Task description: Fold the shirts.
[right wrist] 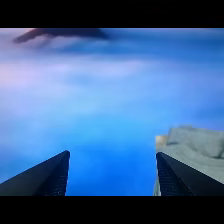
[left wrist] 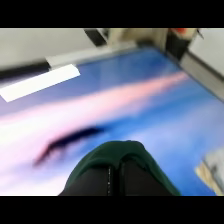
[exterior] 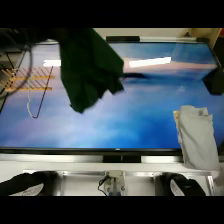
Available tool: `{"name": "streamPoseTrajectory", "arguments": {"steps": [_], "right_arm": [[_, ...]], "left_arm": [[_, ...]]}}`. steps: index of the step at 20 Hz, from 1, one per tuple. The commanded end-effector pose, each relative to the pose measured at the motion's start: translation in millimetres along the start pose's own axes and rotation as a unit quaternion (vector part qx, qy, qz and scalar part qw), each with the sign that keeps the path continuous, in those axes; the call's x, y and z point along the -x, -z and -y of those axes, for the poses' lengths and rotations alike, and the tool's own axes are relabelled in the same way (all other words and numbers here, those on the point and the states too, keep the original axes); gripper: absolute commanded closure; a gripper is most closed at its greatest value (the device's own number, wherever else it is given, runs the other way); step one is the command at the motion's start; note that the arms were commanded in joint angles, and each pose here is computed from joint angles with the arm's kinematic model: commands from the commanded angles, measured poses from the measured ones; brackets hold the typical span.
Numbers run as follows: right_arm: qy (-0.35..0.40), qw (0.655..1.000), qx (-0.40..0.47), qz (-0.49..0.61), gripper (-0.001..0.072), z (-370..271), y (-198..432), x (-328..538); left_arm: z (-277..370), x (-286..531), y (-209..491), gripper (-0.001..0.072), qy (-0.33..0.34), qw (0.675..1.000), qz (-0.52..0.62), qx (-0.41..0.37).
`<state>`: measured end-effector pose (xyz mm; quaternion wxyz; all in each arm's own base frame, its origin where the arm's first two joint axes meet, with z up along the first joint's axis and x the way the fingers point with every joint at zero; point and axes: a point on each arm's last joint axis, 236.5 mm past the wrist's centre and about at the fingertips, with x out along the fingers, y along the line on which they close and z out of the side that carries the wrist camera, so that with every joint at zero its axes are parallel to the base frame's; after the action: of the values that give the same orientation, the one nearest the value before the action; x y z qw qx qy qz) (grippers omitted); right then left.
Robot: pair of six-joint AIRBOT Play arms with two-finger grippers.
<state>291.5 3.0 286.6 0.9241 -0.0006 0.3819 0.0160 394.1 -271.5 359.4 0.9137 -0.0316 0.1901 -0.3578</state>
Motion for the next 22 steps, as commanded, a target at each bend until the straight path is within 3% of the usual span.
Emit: {"name": "streamPoseTrajectory", "arguments": {"steps": [1, 5, 6, 7, 8, 12, 14, 19, 22], "right_arm": [[0.008, 0.996, -0.017, -0.085, 0.0065, 1.9, 65.5, 3.9], [-0.044, 0.978, -0.034, -0.201, 0.0064, -20.7, 138.5, -74.4], [-0.067, 0.974, -0.044, -0.214, 0.0064, -31.2, 147.2, -91.1], [-0.085, 0.969, -0.054, -0.224, 0.0064, -39.9, 151.9, -104.0], [-0.098, 0.966, -0.062, -0.231, 0.0064, -46.0, 153.5, -115.6], [-0.103, 0.956, -0.070, -0.265, 0.0063, -47.2, 159.0, -157.3], [-0.112, 0.948, -0.072, -0.289, 0.0063, -50.5, 166.2, -180.8], [-0.158, 0.929, -0.131, -0.307, 0.0063, -74.9, 174.1, -252.9], [-0.199, 0.912, -0.163, -0.320, 0.0063, -95.4, 182.4, -281.1]], "left_arm": [[40.5, -43.8, 106.0, 0.0674, 0.045, 0.989, -0.135, 0.030], [56.7, -122.5, 252.5, 0.0669, 0.037, 0.958, -0.264, 0.109], [59.9, -132.0, 276.6, 0.0517, 0.034, 0.947, -0.295, 0.125], [62.4, -134.5, 292.0, 0.0080, 0.035, 0.935, -0.324, 0.138], [55.9, -129.6, 296.7, -0.0013, 0.030, 0.928, -0.347, 0.133], [-51.4, -60.0, 269.4, -0.0013, -0.087, 0.907, -0.402, 0.091], [-101.9, -14.5, 271.7, -0.0013, -0.141, 0.886, -0.425, 0.123], [-118.7, 27.4, 378.6, -0.0013, -0.140, 0.813, -0.508, 0.248], [-98.3, 10.1, 429.2, -0.0013, -0.115, 0.803, -0.495, 0.310]]}}
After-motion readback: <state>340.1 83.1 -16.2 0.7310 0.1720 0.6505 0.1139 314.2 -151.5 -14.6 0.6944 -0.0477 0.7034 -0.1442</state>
